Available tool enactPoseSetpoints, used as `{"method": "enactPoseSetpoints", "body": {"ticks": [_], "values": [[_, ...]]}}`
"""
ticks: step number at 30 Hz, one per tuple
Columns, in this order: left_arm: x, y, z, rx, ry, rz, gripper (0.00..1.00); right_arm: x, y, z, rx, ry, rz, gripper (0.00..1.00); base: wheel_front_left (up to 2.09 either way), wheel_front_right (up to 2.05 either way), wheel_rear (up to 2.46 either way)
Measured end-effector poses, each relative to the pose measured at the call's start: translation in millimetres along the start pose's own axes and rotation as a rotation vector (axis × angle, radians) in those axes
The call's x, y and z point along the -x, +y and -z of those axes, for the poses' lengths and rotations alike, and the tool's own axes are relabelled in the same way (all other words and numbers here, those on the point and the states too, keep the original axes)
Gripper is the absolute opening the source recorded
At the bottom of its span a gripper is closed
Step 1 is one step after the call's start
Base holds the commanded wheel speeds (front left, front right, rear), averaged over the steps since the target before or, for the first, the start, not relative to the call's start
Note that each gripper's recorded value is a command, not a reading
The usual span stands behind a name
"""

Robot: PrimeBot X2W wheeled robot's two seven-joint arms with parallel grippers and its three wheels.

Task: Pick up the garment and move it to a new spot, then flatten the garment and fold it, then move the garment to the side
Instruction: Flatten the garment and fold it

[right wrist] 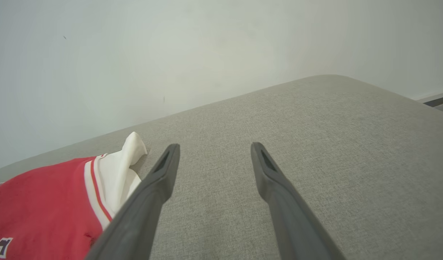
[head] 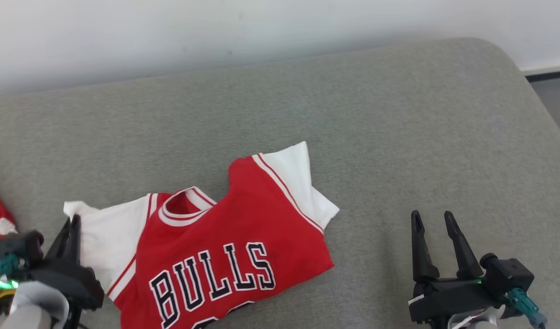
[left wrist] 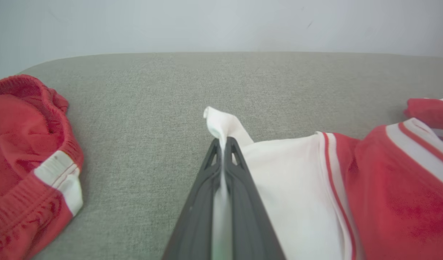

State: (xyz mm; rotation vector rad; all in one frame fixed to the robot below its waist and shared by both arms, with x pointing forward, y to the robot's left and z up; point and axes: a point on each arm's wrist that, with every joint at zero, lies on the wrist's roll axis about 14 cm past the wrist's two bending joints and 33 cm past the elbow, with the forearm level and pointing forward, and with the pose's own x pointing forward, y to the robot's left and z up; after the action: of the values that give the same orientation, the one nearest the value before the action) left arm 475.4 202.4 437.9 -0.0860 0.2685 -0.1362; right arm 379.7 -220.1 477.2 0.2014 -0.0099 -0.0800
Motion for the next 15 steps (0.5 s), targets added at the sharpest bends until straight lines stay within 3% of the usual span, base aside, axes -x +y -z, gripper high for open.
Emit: {"method": "enactPoseSetpoints", "body": {"ticks": [5, 15], "values": [[36.8, 13.9, 12.2, 0.055, -0.016, -0.089, 0.00, -3.4, 12.0, 1.6, -0.001, 0.002, -0.036, 1.00, 0.00, 0.00, 0.00], [132.3, 17.6, 88.0, 0.197, 0.152, -0.259, 0.00, -14.7, 48.1, 3.5, -0.006, 0.002, -0.141, 1.00, 0.00, 0.00, 0.00]]}}
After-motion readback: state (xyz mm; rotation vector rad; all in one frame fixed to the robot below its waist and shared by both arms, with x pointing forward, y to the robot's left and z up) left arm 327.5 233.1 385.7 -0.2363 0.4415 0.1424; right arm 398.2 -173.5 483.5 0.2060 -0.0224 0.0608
